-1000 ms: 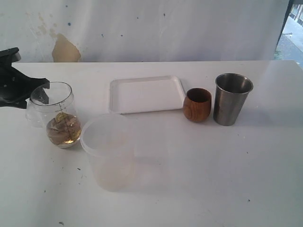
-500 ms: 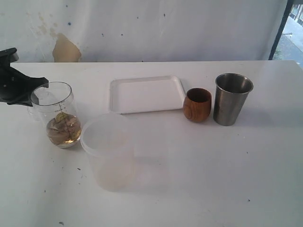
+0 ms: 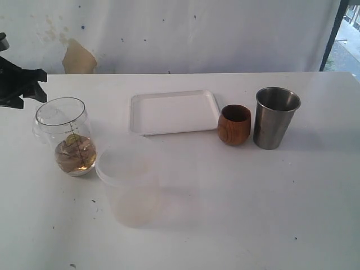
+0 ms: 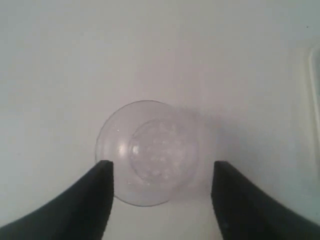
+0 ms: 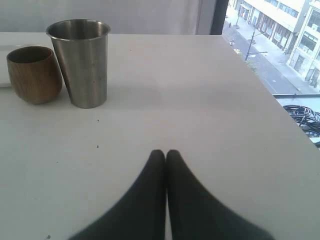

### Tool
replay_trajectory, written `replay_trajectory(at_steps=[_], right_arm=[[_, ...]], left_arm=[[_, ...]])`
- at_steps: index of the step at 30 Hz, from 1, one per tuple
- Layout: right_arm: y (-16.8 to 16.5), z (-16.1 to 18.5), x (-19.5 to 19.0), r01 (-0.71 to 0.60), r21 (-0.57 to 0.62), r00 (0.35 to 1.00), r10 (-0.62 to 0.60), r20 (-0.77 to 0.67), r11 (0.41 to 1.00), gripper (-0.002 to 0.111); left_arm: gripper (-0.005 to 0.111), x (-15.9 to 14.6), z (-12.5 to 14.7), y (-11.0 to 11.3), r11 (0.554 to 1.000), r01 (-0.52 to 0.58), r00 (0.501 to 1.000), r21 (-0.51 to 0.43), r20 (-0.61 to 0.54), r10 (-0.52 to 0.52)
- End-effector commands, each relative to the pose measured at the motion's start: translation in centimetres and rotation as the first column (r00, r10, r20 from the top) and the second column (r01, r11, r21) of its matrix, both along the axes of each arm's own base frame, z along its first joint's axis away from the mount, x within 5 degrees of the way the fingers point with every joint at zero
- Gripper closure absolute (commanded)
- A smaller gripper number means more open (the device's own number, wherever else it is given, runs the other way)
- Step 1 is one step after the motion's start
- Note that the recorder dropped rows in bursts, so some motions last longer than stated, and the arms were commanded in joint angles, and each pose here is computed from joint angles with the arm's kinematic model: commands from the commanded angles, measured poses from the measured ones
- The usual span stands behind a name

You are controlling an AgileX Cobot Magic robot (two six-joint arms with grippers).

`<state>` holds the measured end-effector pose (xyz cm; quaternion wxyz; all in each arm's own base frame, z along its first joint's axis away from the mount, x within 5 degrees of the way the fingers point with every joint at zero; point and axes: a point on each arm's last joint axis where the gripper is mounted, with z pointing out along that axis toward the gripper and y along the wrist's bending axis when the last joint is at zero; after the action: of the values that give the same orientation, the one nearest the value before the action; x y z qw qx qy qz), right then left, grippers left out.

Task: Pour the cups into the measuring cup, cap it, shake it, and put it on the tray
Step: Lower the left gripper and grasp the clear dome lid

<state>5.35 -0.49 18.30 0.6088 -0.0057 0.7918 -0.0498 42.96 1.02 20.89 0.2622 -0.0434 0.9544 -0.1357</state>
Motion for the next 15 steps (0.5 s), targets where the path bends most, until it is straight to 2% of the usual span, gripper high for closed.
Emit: replay_trajectory(at_steps=[1, 3, 6, 15], right_arm=[[0.0, 0.0, 0.0, -0.004, 0.003, 1.000, 0.004, 0.005, 1.000, 0.108], [0.0, -0.1, 0.0, -0.003, 0.009, 1.000, 0.003, 0.004, 1.000, 0.108], [0.0, -0.1, 0.0, -0.003, 0.009, 1.000, 0.003, 0.004, 1.000, 0.108], [0.0, -0.1, 0.0, -0.003, 0.009, 1.000, 0.003, 0.004, 1.000, 0.108]], left_arm=[[0.049, 1.0, 1.0, -1.4, 0.996, 0.090, 0.995, -0.017, -0.032, -0.091], [0.049, 1.7, 1.0, -1.5, 0.994, 0.107, 0.991, 0.025, -0.083, -0.105], [0.049, 2.3, 0.8, -1.2, 0.969, 0.142, 0.981, 0.203, -0.156, -0.112], [0.049, 3.1, -0.4, -2.7, 0.962, 0.183, 0.979, 0.201, -0.125, -0.160]])
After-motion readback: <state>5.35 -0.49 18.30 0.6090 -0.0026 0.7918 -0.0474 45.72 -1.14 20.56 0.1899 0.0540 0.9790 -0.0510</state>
